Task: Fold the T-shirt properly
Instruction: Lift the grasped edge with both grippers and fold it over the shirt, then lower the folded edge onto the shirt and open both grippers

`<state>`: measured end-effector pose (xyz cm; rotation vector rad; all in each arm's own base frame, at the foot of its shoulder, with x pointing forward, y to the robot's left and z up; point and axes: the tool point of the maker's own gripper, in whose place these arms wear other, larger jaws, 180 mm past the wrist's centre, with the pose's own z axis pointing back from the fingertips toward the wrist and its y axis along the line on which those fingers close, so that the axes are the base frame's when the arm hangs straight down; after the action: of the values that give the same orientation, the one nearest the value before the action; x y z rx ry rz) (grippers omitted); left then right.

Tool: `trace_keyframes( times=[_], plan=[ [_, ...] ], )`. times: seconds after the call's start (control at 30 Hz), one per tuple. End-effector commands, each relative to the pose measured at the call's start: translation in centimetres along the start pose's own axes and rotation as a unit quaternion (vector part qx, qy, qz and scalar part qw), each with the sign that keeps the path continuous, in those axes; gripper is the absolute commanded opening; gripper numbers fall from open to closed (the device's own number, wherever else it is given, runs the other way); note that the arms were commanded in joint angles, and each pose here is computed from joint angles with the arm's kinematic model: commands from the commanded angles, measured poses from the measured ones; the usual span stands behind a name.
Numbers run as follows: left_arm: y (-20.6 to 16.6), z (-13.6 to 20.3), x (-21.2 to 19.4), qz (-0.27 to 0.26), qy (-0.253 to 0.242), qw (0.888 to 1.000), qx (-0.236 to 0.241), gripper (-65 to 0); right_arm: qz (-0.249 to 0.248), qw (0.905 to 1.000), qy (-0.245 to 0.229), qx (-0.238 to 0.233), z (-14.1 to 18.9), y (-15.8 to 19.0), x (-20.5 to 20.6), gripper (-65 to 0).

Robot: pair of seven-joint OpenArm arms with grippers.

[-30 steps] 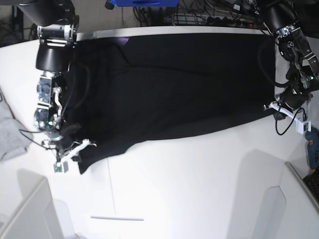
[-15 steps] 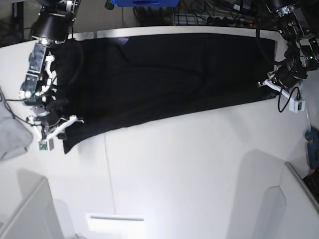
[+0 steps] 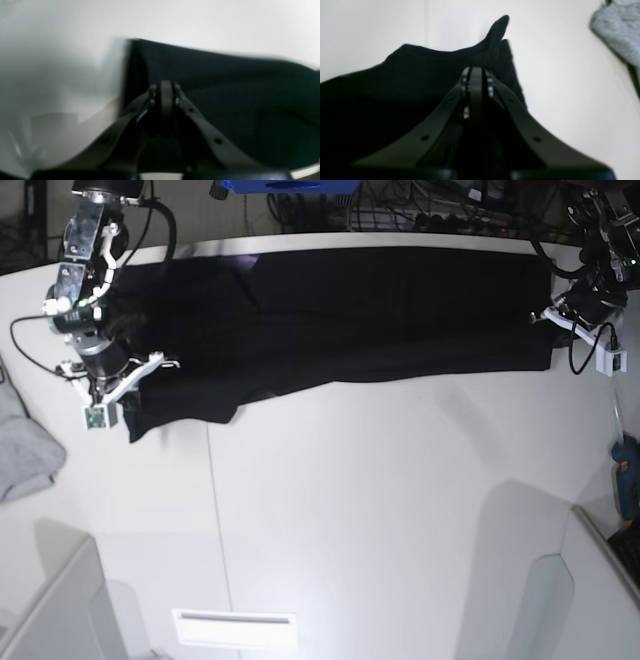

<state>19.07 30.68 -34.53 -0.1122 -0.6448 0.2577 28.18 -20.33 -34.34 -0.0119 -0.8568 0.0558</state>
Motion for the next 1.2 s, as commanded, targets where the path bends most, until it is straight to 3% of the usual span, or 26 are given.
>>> trace_keyframes(
  times=[0.0,0.3,0.43,0.63,1.07,1.17],
  plan=[
    [0.3,0.7,1.6,-0.014,-0.022,1.0,0.003,-65.0,0.006,0.9996,-0.026,-0.004,0.8,-0.2,1.2,-65.0],
    [0.7,1.0,2.0,-0.024,-0.023,0.999,0.008,-65.0,-0.005,1.0,0.0,0.005,2.2,1.1,-1.9,-65.0],
    [0.7,1.0,2.0,-0.025,-0.022,0.999,0.009,-65.0,-0.014,0.9998,-0.013,0.006,2.9,1.5,-2.6,-65.0],
    [1.1,1.1,1.2,-0.025,-0.01,1.0,0.014,-65.0,-0.042,0.9986,-0.019,-0.027,3.8,-0.5,-3.5,-65.0],
    [1.5,1.2,0.0,-0.023,0.006,1.0,0.018,-65.0,-0.031,0.9993,0.012,-0.019,4.7,-0.4,-5.6,-65.0],
    [1.5,1.2,-0.2,-0.024,0.008,1.0,0.018,-65.0,-0.064,0.9977,0.016,-0.018,5.2,-1.3,-5.7,-65.0]
  ],
)
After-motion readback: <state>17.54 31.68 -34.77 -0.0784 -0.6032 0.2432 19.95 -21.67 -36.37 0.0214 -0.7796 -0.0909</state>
